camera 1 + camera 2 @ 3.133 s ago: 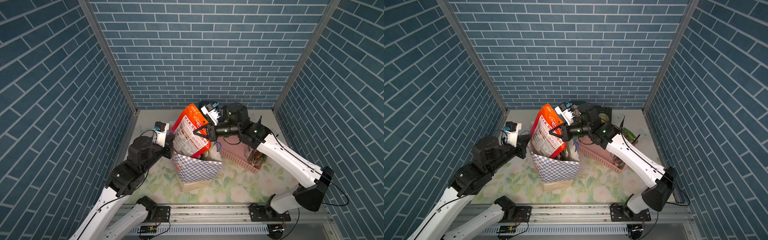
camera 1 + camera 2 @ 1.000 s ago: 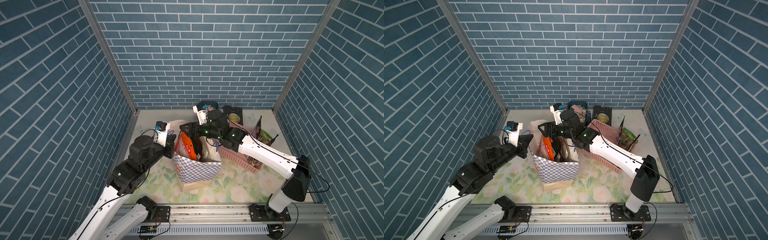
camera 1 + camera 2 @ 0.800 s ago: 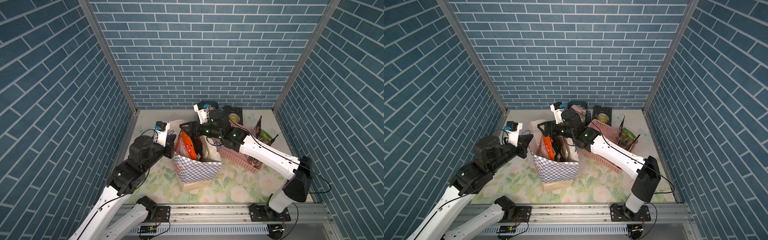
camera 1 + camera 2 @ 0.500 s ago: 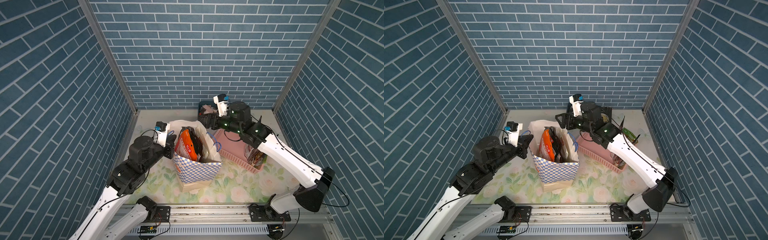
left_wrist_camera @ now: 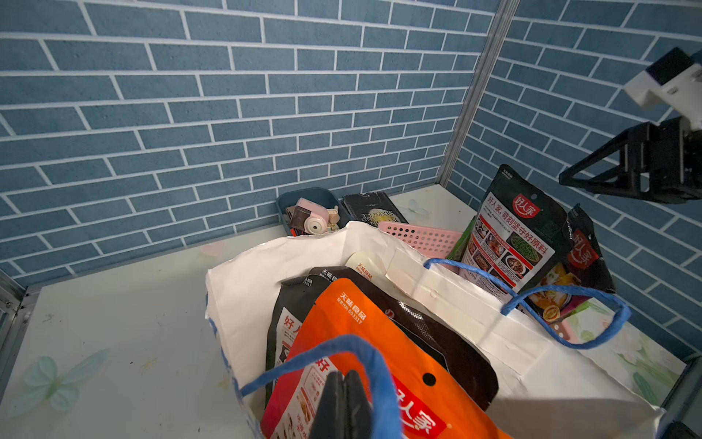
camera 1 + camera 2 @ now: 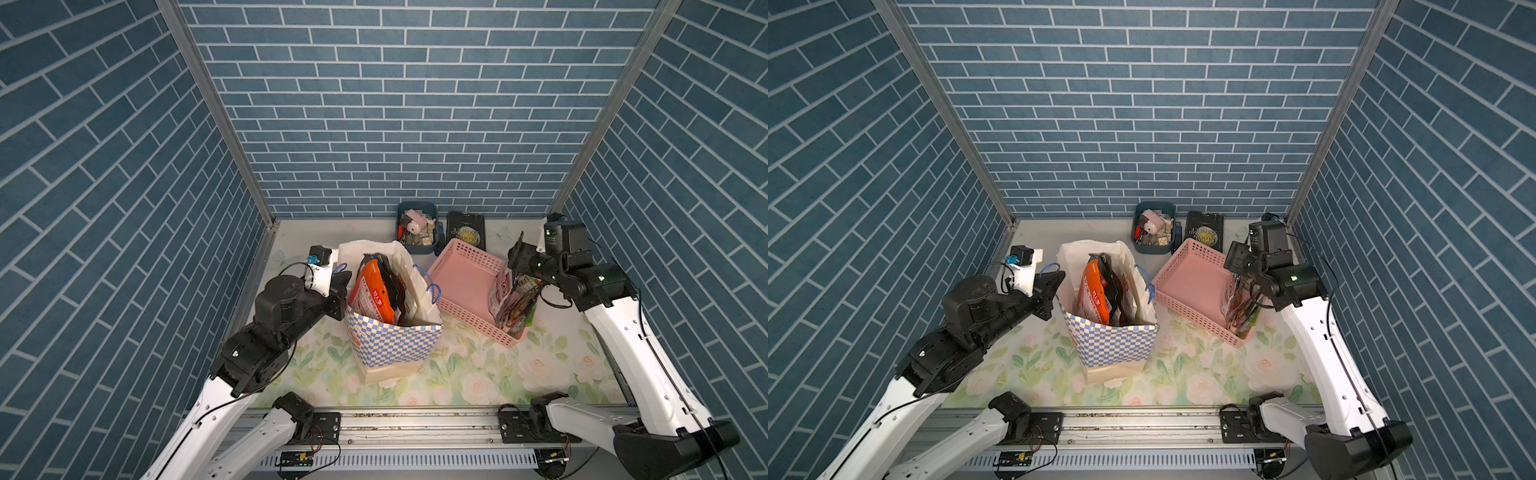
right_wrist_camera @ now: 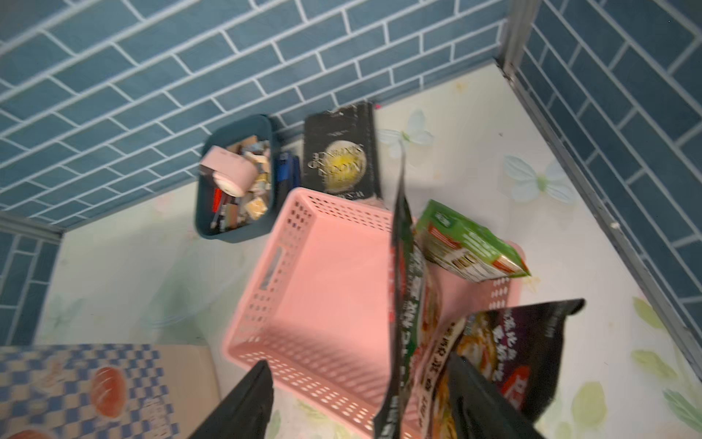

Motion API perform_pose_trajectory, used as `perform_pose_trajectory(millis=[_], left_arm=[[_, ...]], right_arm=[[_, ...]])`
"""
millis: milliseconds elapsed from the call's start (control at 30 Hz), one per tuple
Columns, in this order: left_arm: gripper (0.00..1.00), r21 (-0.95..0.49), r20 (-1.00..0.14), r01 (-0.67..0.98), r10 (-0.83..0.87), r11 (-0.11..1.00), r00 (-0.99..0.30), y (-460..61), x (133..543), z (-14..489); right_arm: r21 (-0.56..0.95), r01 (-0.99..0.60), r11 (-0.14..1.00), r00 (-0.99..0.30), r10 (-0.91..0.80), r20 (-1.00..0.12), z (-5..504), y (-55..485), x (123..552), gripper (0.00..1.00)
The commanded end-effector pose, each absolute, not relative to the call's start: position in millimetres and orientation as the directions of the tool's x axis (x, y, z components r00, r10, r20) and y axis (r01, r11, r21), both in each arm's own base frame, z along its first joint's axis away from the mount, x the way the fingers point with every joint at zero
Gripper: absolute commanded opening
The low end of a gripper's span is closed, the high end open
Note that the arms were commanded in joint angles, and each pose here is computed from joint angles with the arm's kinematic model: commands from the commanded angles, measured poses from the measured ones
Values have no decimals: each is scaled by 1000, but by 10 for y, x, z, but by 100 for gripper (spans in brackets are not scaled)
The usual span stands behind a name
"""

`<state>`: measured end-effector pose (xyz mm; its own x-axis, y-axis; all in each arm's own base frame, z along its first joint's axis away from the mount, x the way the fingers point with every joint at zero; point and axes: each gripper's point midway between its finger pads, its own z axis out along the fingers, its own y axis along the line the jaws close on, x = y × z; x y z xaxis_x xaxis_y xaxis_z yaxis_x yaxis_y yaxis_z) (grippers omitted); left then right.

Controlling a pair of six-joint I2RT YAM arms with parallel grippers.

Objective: Place the condiment packets inside the bag
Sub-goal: Pick up the condiment packet from the storage box.

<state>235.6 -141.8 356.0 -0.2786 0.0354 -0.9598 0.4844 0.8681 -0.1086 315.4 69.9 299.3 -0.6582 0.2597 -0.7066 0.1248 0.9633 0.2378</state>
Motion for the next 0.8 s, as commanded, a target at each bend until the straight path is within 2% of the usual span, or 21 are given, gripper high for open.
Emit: perform_pose_trajectory(millis=[0,133,267,433,467,500,600,767], left_arm=[[0,-102,-975,493,11,864,-222,-1409,2351,3706],[0,-107,-976,494,3,863,-217,-1410,2345,3702],[0,-109,-976,498,2,860,-217,-1418,2345,3704],[0,-113,-974,495,3,861,-227,-1416,2345,3674],[0,-113,-973,493,3,863,-229,-1412,2347,3665],[0,-114,-973,491,3,864,-231,-1407,2347,3656],[0,-115,-973,486,2,867,-232,-1391,2337,3649],[0,-111,-977,475,-8,873,-213,-1364,2343,3728]], right_arm=[[174,135,975,-720,218,-659,2700,620,3148,75],[208,130,969,-745,234,-625,2416,606,3313,66],[237,130,963,-761,250,-599,2196,585,3450,53],[242,117,963,-756,245,-608,2172,579,3511,14],[234,111,966,-752,235,-616,2196,572,3510,3],[228,103,968,-748,226,-624,2234,566,3507,0],[222,44,974,-719,185,-670,2487,595,3487,0],[233,-152,961,-601,97,-793,3367,900,3381,0]])
